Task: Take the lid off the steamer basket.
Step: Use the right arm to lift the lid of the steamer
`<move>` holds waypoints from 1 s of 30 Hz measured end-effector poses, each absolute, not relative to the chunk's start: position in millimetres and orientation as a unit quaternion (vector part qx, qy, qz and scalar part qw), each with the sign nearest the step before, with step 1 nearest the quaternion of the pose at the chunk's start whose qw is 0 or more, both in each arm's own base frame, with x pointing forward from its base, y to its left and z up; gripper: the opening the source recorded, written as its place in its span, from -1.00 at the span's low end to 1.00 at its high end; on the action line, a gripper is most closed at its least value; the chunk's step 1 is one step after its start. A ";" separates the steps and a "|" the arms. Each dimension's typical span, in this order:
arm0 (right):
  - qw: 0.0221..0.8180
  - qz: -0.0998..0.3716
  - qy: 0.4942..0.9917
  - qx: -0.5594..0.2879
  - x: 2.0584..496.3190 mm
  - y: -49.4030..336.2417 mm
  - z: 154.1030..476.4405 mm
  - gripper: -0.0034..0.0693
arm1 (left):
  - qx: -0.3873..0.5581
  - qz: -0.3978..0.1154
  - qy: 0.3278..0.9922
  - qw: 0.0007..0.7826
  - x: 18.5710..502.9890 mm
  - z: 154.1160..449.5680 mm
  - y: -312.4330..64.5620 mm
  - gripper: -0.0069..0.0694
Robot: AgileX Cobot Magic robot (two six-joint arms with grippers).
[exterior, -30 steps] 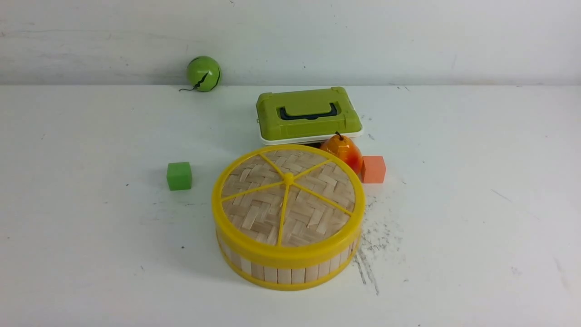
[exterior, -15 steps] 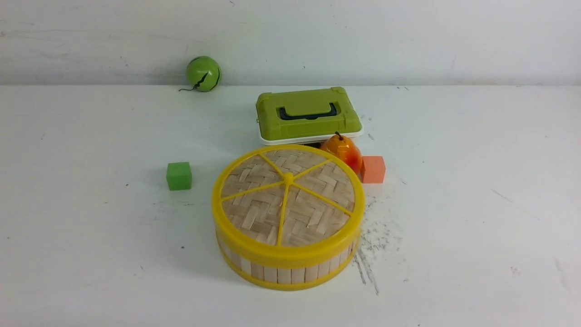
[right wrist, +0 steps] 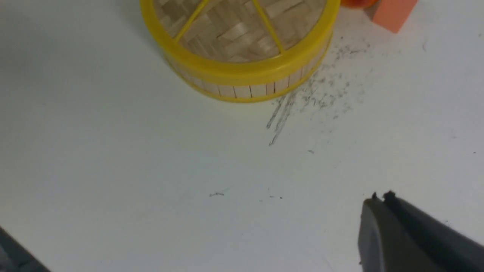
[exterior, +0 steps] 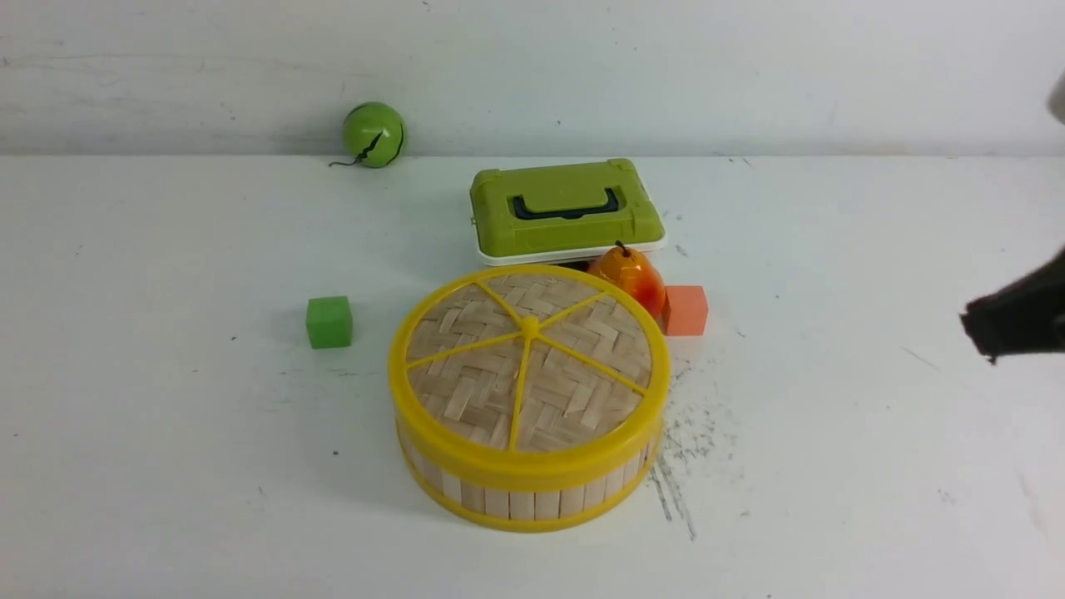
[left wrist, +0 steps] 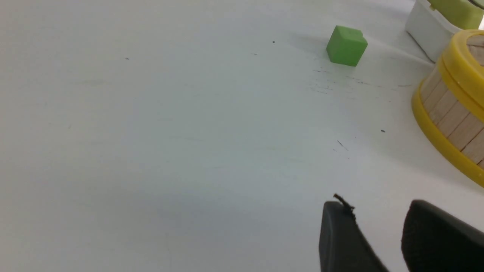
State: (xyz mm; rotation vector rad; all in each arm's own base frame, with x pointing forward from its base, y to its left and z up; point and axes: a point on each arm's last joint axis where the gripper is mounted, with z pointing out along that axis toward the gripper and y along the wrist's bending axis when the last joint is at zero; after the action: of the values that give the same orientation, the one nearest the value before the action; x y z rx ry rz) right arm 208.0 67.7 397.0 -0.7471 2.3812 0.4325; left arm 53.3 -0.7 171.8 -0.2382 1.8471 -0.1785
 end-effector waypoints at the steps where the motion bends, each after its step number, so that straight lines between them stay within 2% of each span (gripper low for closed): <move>1: 0.283 0.164 0.898 -0.295 224.2 75.1 397.2 -0.93 | -0.102 -0.077 0.795 0.593 53.3 171.8 -0.7 -0.19; 5: 0.258 0.166 0.888 -0.342 256.7 107.8 396.3 -0.93 | -0.102 -0.077 0.795 0.593 53.3 171.8 -0.7 -0.19; 6: 0.249 0.162 0.882 -0.365 270.2 129.3 391.6 -0.93 | -0.102 -0.077 0.795 0.593 53.3 171.8 -0.7 -0.19; 8: 0.237 0.157 0.879 -0.382 281.7 148.5 390.8 -0.93 | -0.102 -0.077 0.795 0.593 53.3 171.8 -0.7 -0.19; 12: 0.229 0.156 0.880 -0.386 304.9 184.7 383.3 -0.91 | -0.102 -0.077 0.795 0.593 53.3 171.8 -0.7 -0.19; 17: 0.224 0.151 0.885 -0.380 336.5 219.7 368.7 -0.77 | -0.102 -0.077 0.795 0.593 53.3 171.8 -0.7 -0.19; 20: 0.218 0.150 0.886 -0.379 350.9 239.1 355.1 -0.53 | -0.102 -0.077 0.795 0.593 53.3 171.8 -0.7 -0.19; 21: 0.215 0.148 0.889 -0.375 355.5 245.4 349.3 -0.40 | -0.102 -0.077 0.795 0.593 53.3 171.8 -0.7 -0.19; 22: 0.215 0.148 0.890 -0.374 356.4 246.4 348.1 -0.38 | -0.102 -0.077 0.795 0.593 53.3 171.8 -0.7 -0.19; 26: 0.231 0.145 0.896 -0.351 379.6 262.9 320.7 0.01 | -0.102 -0.077 0.795 0.593 53.3 171.8 -0.7 -0.19; 30: 0.241 0.143 0.904 -0.323 394.7 270.1 298.2 0.14 | -0.102 -0.077 0.795 0.593 53.3 171.8 -0.7 -0.19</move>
State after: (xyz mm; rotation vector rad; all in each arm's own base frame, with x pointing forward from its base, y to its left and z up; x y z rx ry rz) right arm 394.7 270.1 298.2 -0.8830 2.4730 0.3902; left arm 53.3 -0.7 171.8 -0.2382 1.8471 -0.1785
